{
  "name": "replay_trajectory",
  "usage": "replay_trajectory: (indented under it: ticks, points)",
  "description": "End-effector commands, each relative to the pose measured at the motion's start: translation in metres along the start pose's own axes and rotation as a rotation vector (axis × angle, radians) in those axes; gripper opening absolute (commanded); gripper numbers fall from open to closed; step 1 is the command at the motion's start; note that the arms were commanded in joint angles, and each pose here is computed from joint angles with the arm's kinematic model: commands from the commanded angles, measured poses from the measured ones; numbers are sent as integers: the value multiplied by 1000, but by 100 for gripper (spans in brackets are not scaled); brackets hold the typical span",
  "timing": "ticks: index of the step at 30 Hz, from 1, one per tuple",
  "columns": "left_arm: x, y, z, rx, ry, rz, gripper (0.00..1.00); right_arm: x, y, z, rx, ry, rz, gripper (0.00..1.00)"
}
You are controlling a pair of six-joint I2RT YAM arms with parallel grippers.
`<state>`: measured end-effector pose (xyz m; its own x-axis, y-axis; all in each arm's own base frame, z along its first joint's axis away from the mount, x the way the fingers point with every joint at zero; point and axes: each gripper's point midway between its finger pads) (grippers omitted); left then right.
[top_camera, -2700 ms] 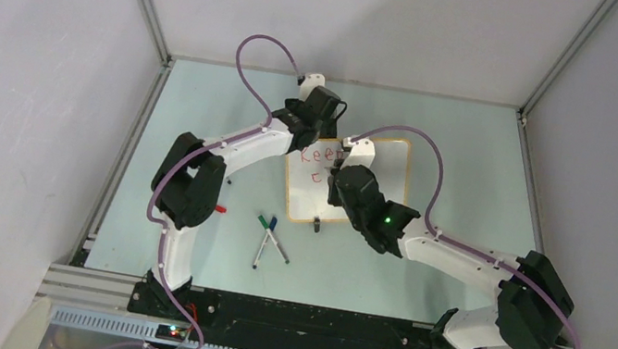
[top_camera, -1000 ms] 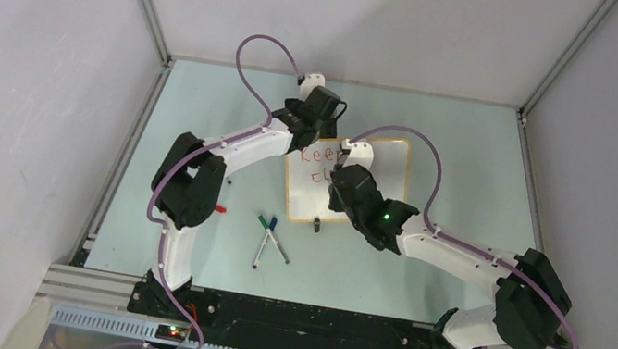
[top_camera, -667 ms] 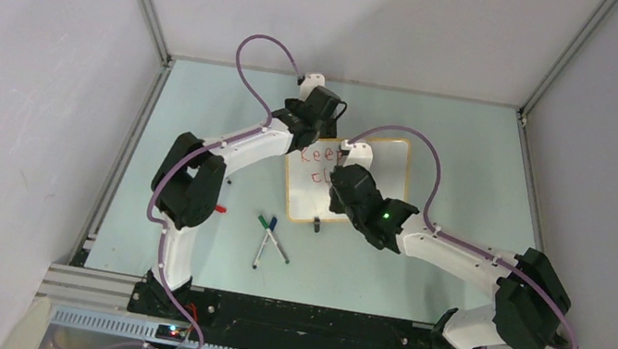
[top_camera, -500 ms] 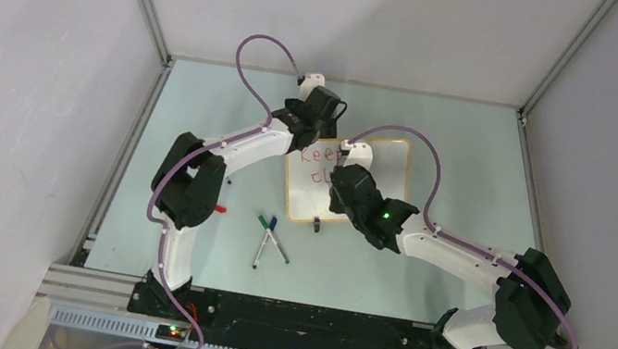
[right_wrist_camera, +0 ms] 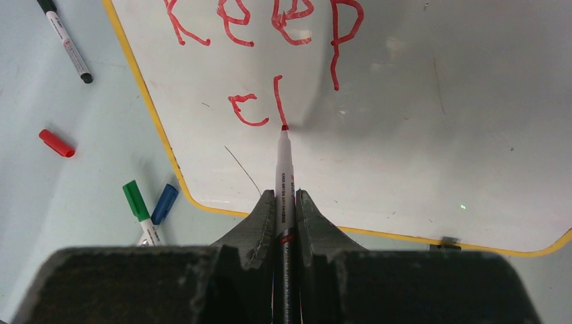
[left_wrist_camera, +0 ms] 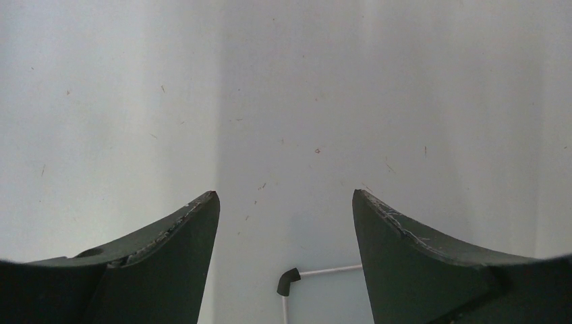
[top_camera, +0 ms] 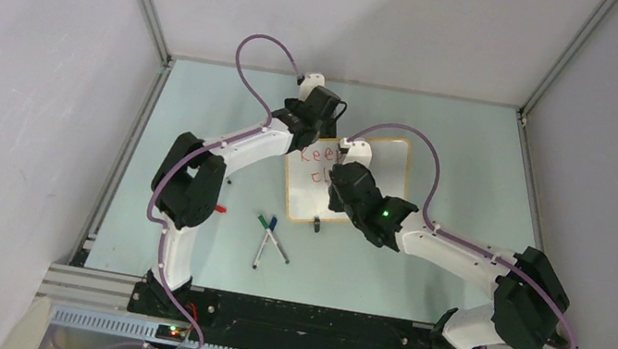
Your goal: Write a sentence on the whiteboard
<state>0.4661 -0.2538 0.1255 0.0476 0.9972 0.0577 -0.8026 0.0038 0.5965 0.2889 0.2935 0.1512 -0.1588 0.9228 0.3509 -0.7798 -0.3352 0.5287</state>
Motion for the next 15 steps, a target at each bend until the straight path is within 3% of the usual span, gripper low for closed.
replay_trajectory:
  ticks: [1,15]
  points:
    - [-3,7,13,-26,-18,5,78,4,-5,18,-41,-13,-5,0]
    - [-3,7,13,-26,-18,7,78,7,-4,29,-67,-21,11,0]
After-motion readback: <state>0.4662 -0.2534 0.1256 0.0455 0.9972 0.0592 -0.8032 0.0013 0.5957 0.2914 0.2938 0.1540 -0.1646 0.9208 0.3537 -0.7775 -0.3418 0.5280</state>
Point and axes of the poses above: each gripper's point midway between its finger pads, its own y axis back along the fingers, its own x axis along the line the jaws close on, z = x × y, and after that the axes turned 14 degrees about -y, right-handed
